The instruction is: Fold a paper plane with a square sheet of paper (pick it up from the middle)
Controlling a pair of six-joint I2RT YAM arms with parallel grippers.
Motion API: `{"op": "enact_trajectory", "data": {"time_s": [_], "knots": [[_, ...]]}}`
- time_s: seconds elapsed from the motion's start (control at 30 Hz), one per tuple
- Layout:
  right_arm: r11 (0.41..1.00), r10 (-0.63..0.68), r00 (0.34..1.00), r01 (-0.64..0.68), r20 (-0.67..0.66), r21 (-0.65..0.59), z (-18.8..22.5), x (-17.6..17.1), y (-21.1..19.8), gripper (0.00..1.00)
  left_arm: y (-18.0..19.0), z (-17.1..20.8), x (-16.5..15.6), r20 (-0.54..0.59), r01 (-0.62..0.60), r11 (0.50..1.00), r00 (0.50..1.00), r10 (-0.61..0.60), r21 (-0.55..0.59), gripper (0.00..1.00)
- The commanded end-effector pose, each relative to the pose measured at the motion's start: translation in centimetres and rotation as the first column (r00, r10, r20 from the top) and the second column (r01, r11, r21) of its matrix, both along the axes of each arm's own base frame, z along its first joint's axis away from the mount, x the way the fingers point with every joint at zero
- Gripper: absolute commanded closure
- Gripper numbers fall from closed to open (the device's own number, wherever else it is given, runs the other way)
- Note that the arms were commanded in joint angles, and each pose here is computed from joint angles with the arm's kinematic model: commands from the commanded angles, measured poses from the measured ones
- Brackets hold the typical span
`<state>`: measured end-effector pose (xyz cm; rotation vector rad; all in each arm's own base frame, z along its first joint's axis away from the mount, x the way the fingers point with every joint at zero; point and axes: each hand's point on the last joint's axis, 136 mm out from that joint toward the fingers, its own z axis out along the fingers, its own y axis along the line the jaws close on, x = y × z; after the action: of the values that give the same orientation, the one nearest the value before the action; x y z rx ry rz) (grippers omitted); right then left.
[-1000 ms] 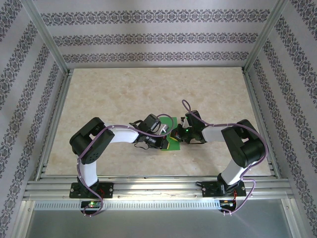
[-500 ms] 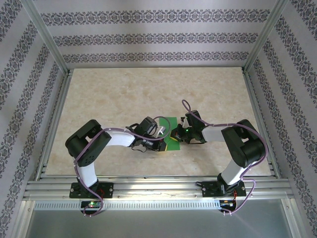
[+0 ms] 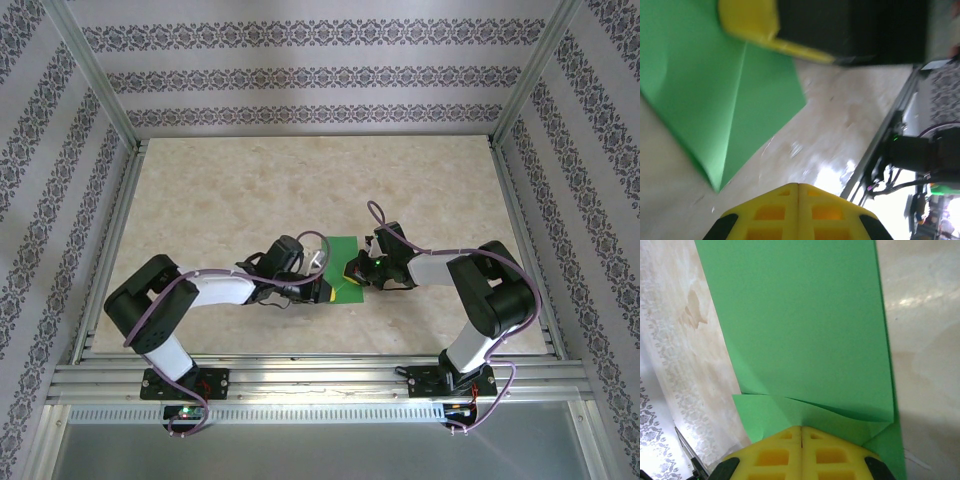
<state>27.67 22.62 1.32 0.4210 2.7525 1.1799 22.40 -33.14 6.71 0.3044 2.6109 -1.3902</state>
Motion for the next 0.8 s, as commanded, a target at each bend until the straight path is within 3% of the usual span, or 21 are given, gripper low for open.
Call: {"op": "enact_trajectory", "data": {"time_s": [0.0, 0.4, 0.77], "knots": [[0.990, -0.049, 0.994, 0.034, -0.103, -0.139, -3.3, -1.9, -2.7, 0.99, -1.0, 2.0, 2.8, 0.021, -0.054, 0.993, 0.998, 0.056, -0.101, 1.00], [0.991, -0.047, 0.994, 0.033, -0.102, -0.129, -3.1, -1.8, -2.5, 0.99, -1.0, -2.9, 4.1, -0.028, -0.046, 0.998, 0.998, 0.048, 0.050, 1.00], [0.995, -0.035, 0.997, 0.029, -0.064, -0.093, -1.4, -1.0, -1.9, 0.97, 2.4, -7.9, 1.1, -0.085, 0.014, 0.969, 0.996, 0.007, 0.246, 1.00]]}}
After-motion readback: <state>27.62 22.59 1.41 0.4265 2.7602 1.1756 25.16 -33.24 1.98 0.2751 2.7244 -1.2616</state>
